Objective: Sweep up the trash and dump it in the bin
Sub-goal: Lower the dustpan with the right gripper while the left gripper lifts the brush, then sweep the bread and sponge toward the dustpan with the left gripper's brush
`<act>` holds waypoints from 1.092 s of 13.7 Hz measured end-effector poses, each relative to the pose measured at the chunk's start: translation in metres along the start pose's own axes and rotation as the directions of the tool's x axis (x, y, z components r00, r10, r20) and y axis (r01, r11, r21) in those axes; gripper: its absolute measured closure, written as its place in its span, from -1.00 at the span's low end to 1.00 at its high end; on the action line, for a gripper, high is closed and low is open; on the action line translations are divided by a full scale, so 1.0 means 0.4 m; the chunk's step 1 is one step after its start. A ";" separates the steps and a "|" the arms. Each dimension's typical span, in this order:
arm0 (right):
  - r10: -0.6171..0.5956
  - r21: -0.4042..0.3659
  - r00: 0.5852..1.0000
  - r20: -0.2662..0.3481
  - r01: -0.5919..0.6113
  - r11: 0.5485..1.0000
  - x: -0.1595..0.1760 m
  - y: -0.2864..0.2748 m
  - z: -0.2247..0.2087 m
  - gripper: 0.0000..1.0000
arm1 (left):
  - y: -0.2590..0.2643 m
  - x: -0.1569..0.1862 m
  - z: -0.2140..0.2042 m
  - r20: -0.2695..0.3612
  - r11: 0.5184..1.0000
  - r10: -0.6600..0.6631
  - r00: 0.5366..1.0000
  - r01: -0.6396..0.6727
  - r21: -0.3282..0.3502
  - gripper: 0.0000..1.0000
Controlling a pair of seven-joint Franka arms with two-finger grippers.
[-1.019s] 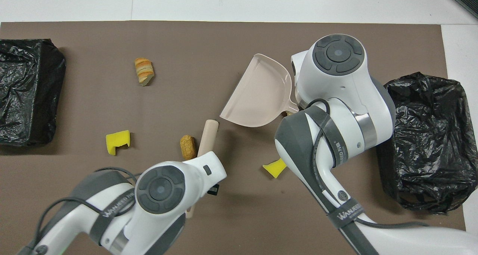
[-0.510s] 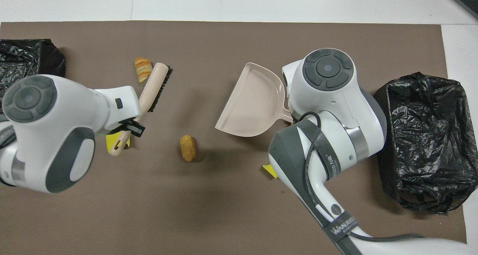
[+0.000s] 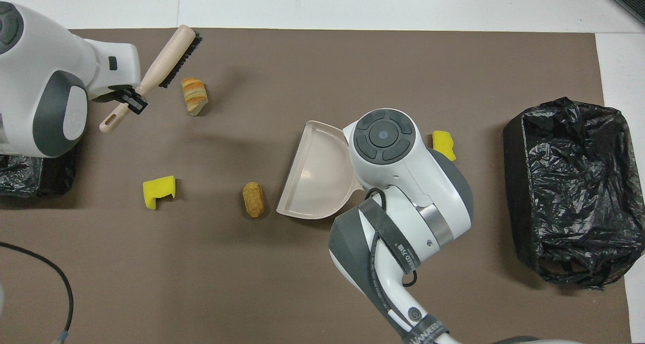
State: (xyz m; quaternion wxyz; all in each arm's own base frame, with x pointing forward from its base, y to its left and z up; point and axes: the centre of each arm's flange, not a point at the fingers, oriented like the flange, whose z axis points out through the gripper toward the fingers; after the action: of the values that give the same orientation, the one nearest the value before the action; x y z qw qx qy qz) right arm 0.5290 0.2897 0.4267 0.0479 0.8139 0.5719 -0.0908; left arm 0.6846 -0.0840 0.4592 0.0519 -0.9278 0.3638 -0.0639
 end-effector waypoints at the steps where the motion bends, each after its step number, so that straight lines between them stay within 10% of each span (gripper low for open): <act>1: -0.031 0.000 1.000 0.005 0.031 1.000 -0.006 -0.005 0.013 0.35 | -0.036 0.023 0.018 -0.009 1.000 0.019 1.000 -0.019 0.013 0.49; 9: -0.252 -0.052 0.968 -0.001 0.252 0.966 -0.005 -0.026 0.086 0.35 | -0.153 0.057 0.216 0.119 0.956 0.272 0.955 -0.282 0.079 0.49; 15: -0.253 -0.061 0.967 -0.009 0.252 0.966 -0.006 -0.027 0.083 0.35 | -0.003 -0.004 0.245 0.182 0.915 0.401 0.898 -0.401 -0.042 0.49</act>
State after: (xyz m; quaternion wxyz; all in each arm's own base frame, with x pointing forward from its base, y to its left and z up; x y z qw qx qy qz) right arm 0.5151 0.2852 0.3947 0.0555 0.7334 0.6737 -0.0724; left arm 0.6995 -0.0770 0.3628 0.0963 -0.8350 0.5406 0.0360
